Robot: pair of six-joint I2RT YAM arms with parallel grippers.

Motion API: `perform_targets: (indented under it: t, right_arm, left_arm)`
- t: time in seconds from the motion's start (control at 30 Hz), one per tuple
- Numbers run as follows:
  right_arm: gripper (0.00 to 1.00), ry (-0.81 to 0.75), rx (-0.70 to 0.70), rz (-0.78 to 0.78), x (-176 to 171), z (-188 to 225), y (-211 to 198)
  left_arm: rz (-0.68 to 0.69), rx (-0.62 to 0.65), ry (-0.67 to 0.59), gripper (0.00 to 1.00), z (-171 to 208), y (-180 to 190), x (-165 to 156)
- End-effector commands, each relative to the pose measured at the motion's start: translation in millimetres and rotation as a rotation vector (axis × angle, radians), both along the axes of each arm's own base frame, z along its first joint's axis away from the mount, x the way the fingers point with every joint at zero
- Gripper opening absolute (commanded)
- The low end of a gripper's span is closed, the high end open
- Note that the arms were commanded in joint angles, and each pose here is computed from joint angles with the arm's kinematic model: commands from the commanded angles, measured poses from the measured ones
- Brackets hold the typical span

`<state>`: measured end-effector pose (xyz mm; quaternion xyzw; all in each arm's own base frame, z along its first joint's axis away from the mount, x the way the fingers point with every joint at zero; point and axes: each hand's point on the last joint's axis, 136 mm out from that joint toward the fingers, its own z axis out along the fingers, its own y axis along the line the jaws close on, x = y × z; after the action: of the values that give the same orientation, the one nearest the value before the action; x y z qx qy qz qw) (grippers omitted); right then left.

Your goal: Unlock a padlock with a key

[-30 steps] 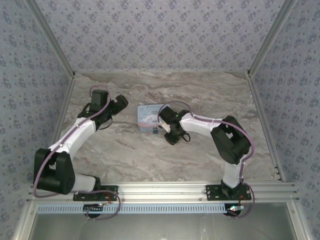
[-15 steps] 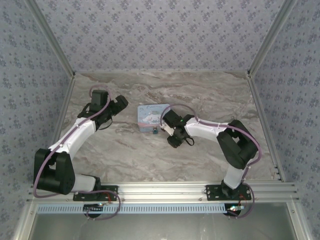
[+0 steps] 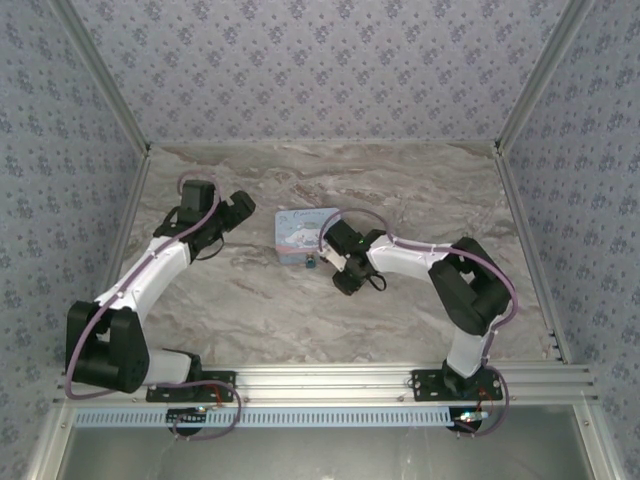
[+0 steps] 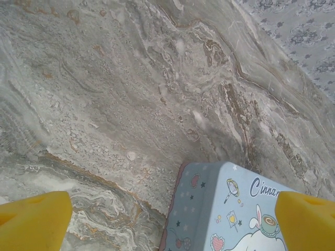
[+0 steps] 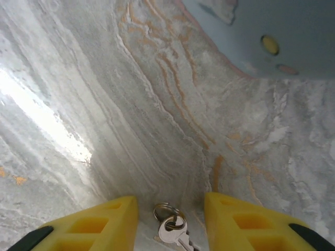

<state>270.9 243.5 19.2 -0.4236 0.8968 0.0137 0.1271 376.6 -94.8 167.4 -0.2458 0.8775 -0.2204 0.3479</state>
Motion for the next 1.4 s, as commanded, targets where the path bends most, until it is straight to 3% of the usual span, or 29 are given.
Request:
perform_targets:
  t: [0.0, 0.4, 0.63, 0.83, 1.07, 1.17, 1.37]
  right_arm:
    - [0.38, 0.038, -0.043, 0.017, -7.7, -10.5, -3.9]
    - [0.05, 0.027, -0.034, -0.017, -12.2, -3.9, -11.4]
    - [0.00, -0.022, 0.101, -0.129, 1.7, 27.7, -10.9]
    - [0.00, -0.088, 0.316, -0.262, 17.9, 80.9, -12.3]
    - [0.00, -0.204, 0.655, -0.549, 38.7, 174.4, -48.9]
    - [0.00, -0.226, 0.841, -0.647, 39.4, 213.7, -70.6]
    - [0.00, -0.185, 1.083, -0.703, 23.8, 267.5, -90.6]
  left_arm:
    - [0.007, 0.020, -0.040, 1.00, 18.1, 5.2, 1.0]
    - [0.002, 0.025, -0.046, 0.99, 21.3, 5.2, 1.0]
    - [-0.114, 0.040, -0.150, 0.99, 44.7, -17.8, 3.5]
    - [-0.374, 0.042, -0.414, 0.99, 94.1, -79.8, -2.8]
    - [-0.712, 0.030, -0.802, 0.99, 143.8, -162.2, -42.9]
    - [-0.828, 0.063, -0.958, 0.98, 152.1, -190.0, -64.5]
    - [-1.011, 0.094, -1.125, 0.97, 155.1, -245.4, -94.0]
